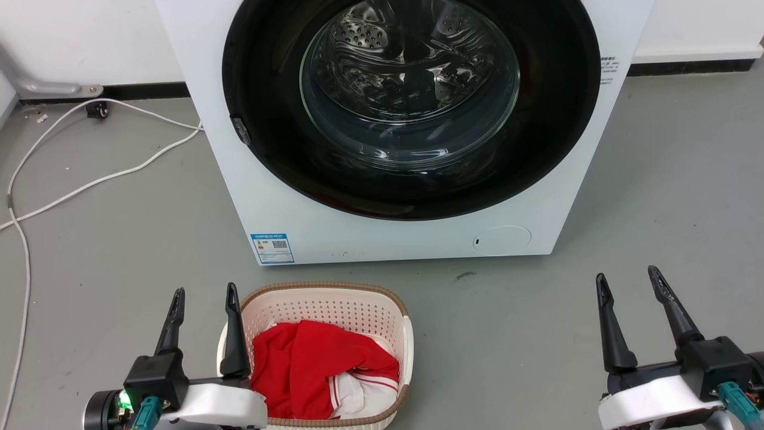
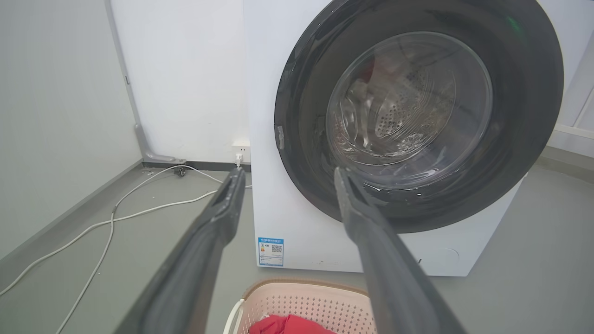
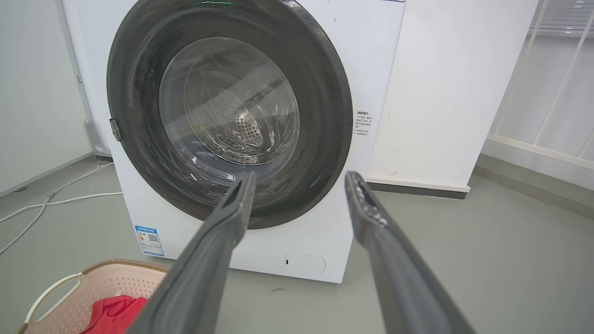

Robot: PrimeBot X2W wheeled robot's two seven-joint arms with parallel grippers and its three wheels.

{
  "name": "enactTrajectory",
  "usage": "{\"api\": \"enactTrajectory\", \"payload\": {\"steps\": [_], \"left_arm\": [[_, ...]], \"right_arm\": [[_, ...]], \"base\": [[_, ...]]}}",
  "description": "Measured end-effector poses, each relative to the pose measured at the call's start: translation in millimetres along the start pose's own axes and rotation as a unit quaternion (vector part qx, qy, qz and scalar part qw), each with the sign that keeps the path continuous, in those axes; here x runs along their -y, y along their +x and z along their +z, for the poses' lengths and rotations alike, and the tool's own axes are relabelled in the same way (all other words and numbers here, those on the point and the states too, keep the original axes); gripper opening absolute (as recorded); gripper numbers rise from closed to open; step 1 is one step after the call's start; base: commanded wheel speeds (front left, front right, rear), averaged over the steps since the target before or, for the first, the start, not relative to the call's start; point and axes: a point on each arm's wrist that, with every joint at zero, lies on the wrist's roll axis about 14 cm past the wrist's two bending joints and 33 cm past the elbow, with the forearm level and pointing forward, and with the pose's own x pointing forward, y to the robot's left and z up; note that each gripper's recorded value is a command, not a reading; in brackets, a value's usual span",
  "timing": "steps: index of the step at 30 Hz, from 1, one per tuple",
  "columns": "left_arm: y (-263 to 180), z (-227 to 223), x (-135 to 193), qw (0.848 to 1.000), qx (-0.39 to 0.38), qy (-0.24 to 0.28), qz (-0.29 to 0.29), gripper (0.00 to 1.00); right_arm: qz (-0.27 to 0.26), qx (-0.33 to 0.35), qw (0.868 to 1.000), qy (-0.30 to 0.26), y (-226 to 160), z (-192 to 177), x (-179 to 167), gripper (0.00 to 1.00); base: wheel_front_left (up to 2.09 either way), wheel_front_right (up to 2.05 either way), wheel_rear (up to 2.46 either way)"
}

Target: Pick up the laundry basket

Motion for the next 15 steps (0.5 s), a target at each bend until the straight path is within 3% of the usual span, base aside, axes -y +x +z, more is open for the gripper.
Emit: {"api": "enactTrajectory", "payload": {"steps": [15], "left_arm": [[-1.9,3.9,1.3,0.999,0.013,0.04,-0.003,1.0]], "right_arm": [[-0.013,0.009,1.0,0.011,-3.4,1.6,7.5,1.0]], "base": [[0.0,0.0,0.0]]}}
